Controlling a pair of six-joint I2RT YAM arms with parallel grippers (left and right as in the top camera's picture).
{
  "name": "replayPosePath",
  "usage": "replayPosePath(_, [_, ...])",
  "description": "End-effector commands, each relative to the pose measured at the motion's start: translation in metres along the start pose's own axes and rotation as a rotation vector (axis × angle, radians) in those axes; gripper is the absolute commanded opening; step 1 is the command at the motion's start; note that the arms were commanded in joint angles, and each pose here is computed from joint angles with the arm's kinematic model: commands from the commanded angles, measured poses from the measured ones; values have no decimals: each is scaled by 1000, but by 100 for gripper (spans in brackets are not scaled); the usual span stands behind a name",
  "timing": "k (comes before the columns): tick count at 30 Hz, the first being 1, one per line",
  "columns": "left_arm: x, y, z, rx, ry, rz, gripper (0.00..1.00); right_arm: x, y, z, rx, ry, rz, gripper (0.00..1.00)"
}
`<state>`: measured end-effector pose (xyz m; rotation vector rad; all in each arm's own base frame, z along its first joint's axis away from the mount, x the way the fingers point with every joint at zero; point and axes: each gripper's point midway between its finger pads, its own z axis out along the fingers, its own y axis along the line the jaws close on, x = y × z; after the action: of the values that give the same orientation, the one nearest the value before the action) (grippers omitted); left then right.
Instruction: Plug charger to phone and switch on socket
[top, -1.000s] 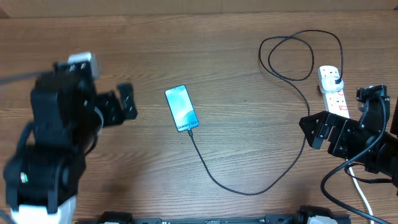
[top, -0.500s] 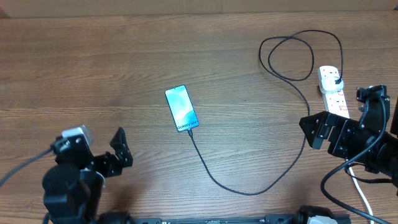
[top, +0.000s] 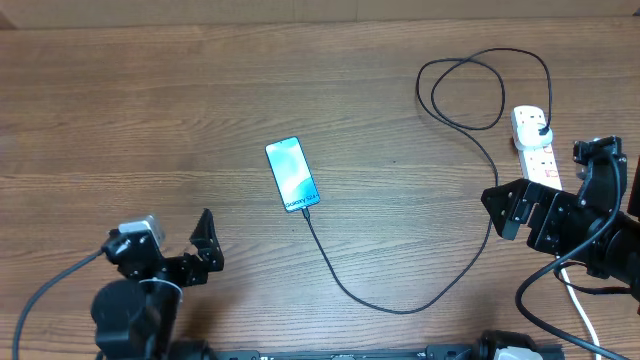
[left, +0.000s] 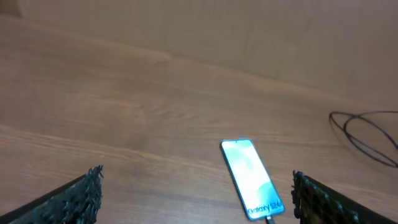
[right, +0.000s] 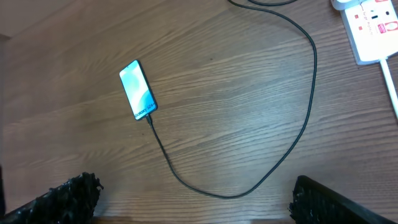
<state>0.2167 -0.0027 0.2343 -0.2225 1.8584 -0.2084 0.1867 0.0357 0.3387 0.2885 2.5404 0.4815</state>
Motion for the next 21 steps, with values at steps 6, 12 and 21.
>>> replayPosePath(6, [15, 0, 21, 87, -197, 0, 100, -1, 2, -3, -4, -12, -15, 100])
replayPosePath(12, [5, -2, 26, 135, -379, 15, 99, -1, 2, -3, -4, -12, -15, 100])
replayPosePath(21, [5, 12, 29, 94, -466, -53, 100, -1, 2, -3, -4, -12, -15, 100])
